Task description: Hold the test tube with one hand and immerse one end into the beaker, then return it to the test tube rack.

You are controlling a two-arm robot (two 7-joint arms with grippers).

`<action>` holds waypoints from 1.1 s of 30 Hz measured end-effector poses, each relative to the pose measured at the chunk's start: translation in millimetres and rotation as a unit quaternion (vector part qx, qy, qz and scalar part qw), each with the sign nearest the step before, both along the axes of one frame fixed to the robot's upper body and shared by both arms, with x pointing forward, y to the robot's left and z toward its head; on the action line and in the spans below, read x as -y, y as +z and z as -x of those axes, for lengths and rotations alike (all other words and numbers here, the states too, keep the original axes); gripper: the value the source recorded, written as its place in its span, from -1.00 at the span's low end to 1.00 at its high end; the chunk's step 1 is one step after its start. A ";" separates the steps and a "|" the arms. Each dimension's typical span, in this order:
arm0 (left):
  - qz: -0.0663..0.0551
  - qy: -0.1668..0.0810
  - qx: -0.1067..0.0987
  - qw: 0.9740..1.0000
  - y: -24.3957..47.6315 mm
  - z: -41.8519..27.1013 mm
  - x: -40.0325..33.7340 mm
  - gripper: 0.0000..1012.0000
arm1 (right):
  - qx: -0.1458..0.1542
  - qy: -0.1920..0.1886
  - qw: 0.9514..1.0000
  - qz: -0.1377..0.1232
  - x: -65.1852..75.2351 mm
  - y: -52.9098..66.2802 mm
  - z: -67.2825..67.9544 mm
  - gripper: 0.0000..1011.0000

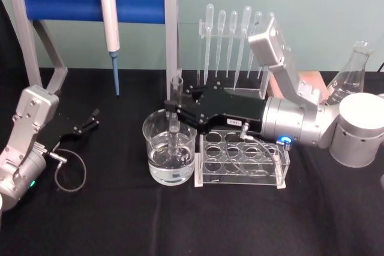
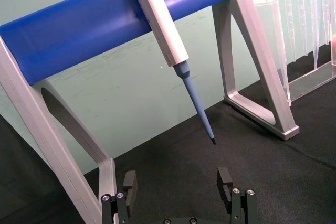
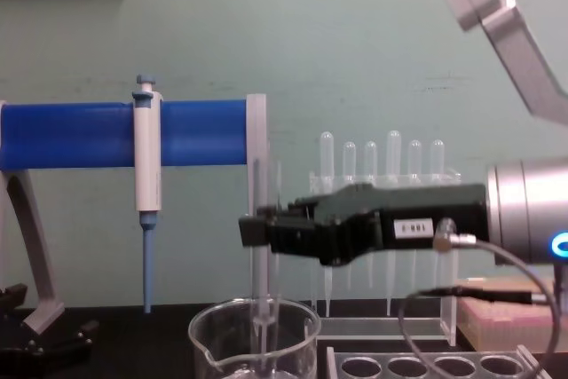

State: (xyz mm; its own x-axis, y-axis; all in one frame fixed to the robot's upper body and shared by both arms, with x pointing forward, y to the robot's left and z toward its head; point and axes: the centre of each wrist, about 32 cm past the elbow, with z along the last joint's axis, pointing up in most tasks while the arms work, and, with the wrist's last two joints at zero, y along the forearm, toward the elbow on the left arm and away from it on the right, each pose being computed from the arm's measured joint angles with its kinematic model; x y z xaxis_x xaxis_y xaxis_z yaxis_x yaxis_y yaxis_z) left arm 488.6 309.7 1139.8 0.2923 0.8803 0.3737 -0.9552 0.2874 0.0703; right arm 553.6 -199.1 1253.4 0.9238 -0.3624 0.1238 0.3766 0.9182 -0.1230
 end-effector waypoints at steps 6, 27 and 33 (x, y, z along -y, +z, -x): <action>0.000 0.000 0.000 1.000 0.0 0.0 0.0 0.98 | 0.000 -0.005 1.000 -0.002 0.5 -16.1 2.1 -0.54; 0.000 0.000 0.000 1.000 0.0 0.0 0.0 0.98 | -0.007 -0.005 1.000 0.012 -2.6 -41.2 6.1 -0.54; 0.000 0.000 0.000 1.000 0.0 0.0 0.0 0.98 | -0.007 -0.005 1.000 0.012 -2.6 -40.7 5.9 -0.54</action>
State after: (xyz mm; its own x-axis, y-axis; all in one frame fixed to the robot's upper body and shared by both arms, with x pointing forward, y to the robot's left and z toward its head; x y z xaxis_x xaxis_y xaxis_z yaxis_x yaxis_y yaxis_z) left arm 488.6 309.7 1139.8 0.2923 0.8803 0.3737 -0.9552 0.2874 0.0702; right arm 547.7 -196.6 1212.7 0.9215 -0.3695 0.1196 0.3847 0.9108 -0.1498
